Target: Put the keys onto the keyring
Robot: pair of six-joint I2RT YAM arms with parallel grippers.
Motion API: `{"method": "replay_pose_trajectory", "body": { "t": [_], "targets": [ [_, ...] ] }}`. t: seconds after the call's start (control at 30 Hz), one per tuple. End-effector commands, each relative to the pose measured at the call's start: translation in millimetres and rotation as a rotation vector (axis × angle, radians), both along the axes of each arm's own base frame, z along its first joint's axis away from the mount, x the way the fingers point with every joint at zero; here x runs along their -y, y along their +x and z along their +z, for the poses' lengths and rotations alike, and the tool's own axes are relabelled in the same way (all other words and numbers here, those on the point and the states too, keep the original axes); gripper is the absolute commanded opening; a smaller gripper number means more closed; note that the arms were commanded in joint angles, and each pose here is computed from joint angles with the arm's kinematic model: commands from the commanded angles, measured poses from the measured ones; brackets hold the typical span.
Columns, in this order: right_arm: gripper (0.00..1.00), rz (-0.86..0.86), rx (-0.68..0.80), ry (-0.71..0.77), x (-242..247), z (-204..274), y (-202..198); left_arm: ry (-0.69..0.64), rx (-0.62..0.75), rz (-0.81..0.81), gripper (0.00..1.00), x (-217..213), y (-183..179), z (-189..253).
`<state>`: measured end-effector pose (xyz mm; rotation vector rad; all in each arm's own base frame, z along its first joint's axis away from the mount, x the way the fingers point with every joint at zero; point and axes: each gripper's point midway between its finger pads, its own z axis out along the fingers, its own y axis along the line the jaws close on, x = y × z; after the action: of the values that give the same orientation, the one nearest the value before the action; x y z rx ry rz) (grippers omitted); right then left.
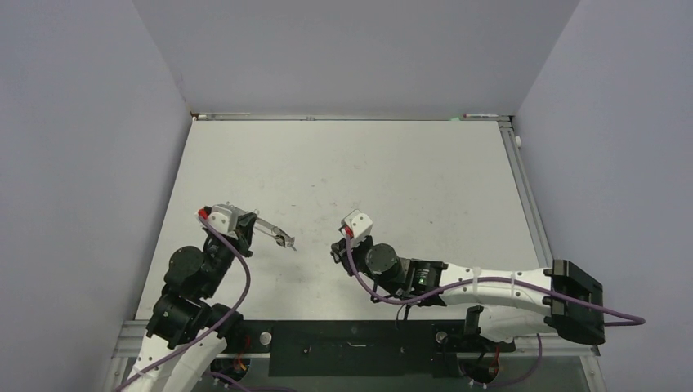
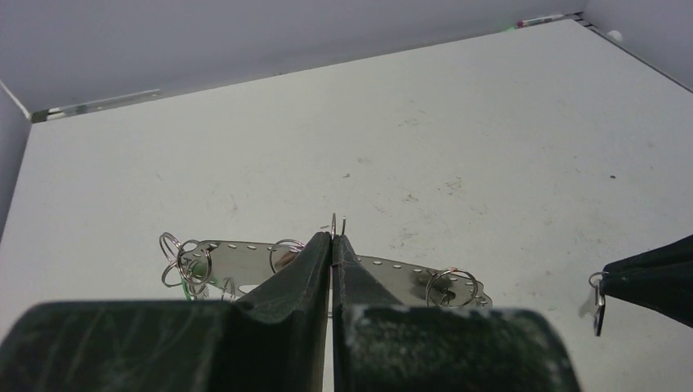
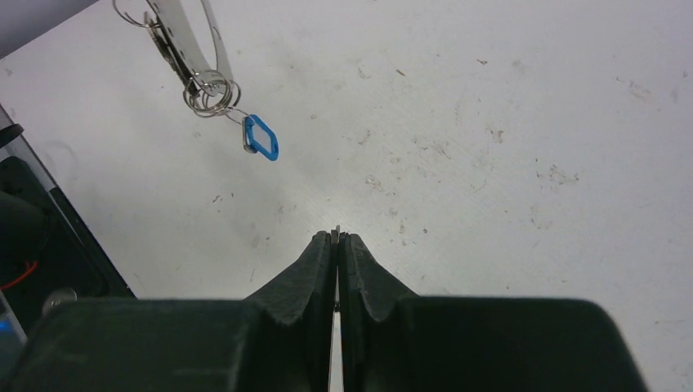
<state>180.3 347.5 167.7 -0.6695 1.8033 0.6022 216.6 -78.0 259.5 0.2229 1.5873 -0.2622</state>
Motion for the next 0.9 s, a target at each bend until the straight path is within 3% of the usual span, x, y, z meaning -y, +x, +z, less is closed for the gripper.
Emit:
{"method": "replay_pose_trajectory", "body": {
  "t": [0.0, 0.33, 0.5, 0.87],
  "targets": [
    [0.05, 0.092, 0.113, 0.061, 7.4, 30.7, -6.7, -0.038, 0.082, -0.158, 0.0, 29.4, -1.9, 24.4],
    [0.05, 0.232, 0.221, 0.106, 29.8, 60.5, -27.0, -0.054, 0.06, -0.353, 0.0, 63.6, -11.3, 21.1],
    [0.05, 0.211, 0.253, 0.075, 39.7, 68.6, -19.9, -0.072, 0.067, -0.445, 0.0, 77.4, -20.2, 22.8],
    [0.05, 0.371, 0.291, 0.086, 25.7, 78.0, -40.7, -0.095, 0.035, -0.582, 0.0, 100.6, -32.6, 18.5]
  ]
}}
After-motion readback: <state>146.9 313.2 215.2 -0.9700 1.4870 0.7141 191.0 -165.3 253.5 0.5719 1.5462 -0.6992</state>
